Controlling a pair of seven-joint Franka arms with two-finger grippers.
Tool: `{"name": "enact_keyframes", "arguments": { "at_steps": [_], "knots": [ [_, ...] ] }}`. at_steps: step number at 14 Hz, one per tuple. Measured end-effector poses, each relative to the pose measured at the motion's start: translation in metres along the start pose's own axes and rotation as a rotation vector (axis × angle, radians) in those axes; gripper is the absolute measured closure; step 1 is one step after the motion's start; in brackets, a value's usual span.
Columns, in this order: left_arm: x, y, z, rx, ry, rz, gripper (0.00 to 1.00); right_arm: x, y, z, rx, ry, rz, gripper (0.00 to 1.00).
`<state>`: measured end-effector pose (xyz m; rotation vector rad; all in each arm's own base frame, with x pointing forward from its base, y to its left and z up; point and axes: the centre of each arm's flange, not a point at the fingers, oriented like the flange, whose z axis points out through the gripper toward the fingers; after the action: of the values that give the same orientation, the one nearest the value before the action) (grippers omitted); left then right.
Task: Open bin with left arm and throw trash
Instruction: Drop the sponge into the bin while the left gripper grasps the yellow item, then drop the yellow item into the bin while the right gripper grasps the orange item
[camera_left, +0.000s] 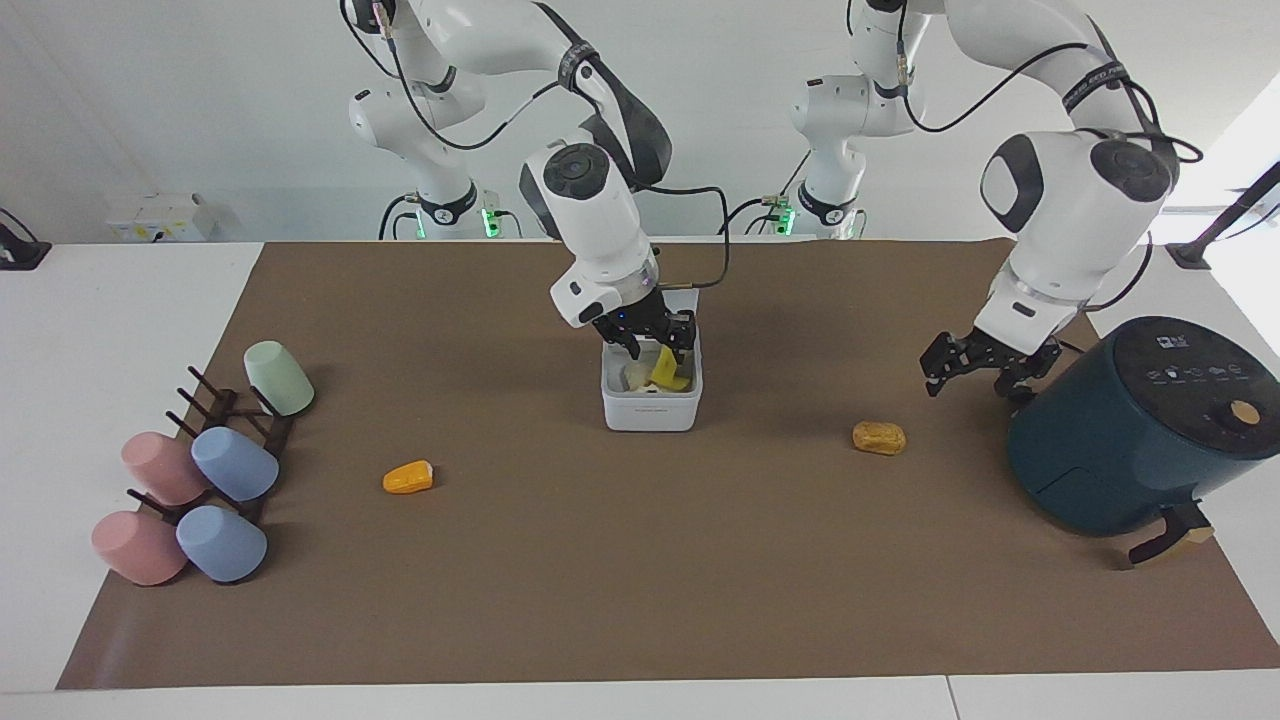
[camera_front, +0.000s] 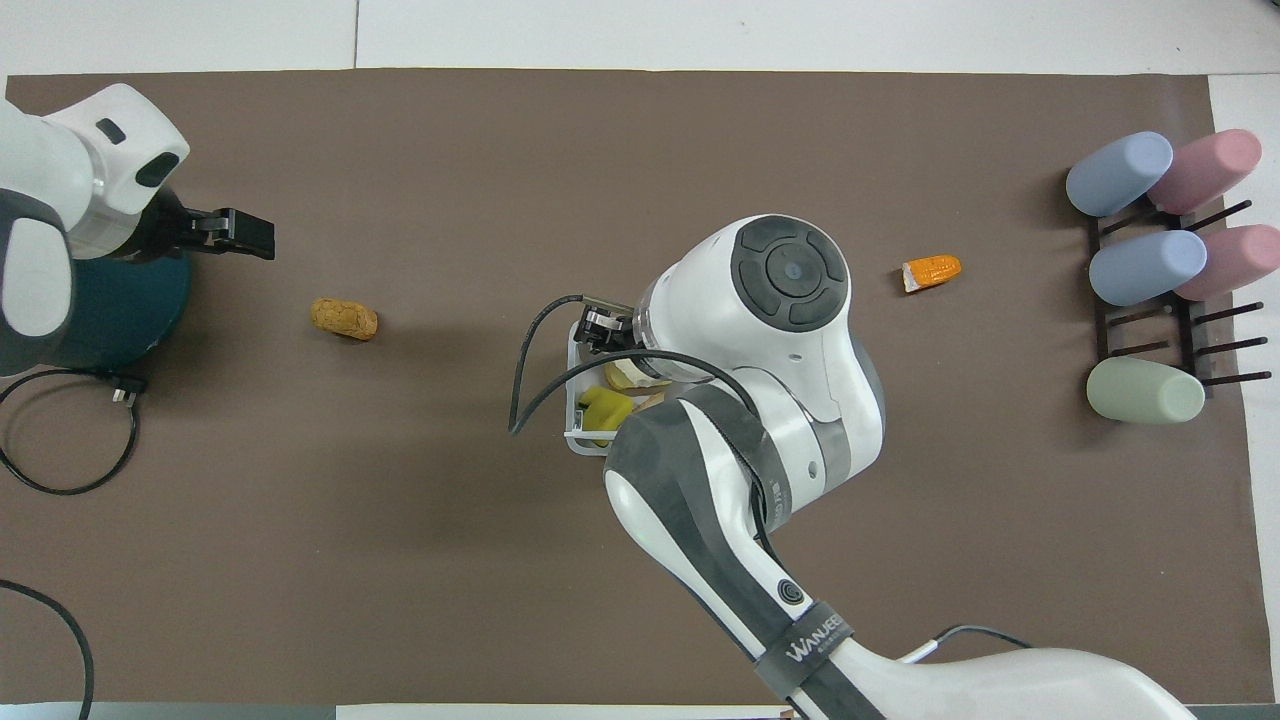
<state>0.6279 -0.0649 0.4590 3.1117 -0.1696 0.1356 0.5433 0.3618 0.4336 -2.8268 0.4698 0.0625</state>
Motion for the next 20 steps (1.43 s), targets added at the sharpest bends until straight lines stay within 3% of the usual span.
{"name": "enact_keyframes", "arguments": {
  "at_steps": [2, 5, 10, 11, 12, 14, 18, 20],
  "knots": [
    [-0.001, 0.016, 0.051, -0.002, 0.016, 0.017, 0.00, 0.010, 0.006, -0.006, -0.040, 0.053, -0.031, 0.00],
    [-0.027, 0.028, 0.110, -0.003, -0.007, 0.028, 0.00, 0.056, 0.045, -0.023, -0.105, 0.116, -0.132, 0.00],
    [-0.053, 0.029, 0.146, -0.002, -0.021, 0.030, 0.00, 0.151, 0.181, -0.040, -0.166, 0.091, -0.413, 0.00],
    [-0.053, 0.029, 0.147, -0.002, -0.003, 0.031, 0.09, 0.159, 0.206, -0.034, -0.174, 0.086, -0.475, 0.00],
    [-0.052, 0.030, 0.148, -0.002, 0.013, 0.029, 0.09, 0.162, 0.227, -0.026, -0.181, 0.083, -0.525, 0.00],
    [-0.051, 0.032, 0.143, -0.004, 0.034, 0.005, 0.24, 0.159, 0.251, -0.008, -0.190, 0.072, -0.573, 0.00],
    [-0.048, 0.058, 0.103, -0.016, 0.092, -0.046, 0.24, 0.159, 0.267, 0.002, -0.215, 0.062, -0.572, 0.00],
    [-0.050, 0.097, 0.068, -0.031, 0.092, -0.078, 0.24, 0.168, 0.284, 0.005, -0.228, 0.092, -0.540, 0.00]
  ]
}}
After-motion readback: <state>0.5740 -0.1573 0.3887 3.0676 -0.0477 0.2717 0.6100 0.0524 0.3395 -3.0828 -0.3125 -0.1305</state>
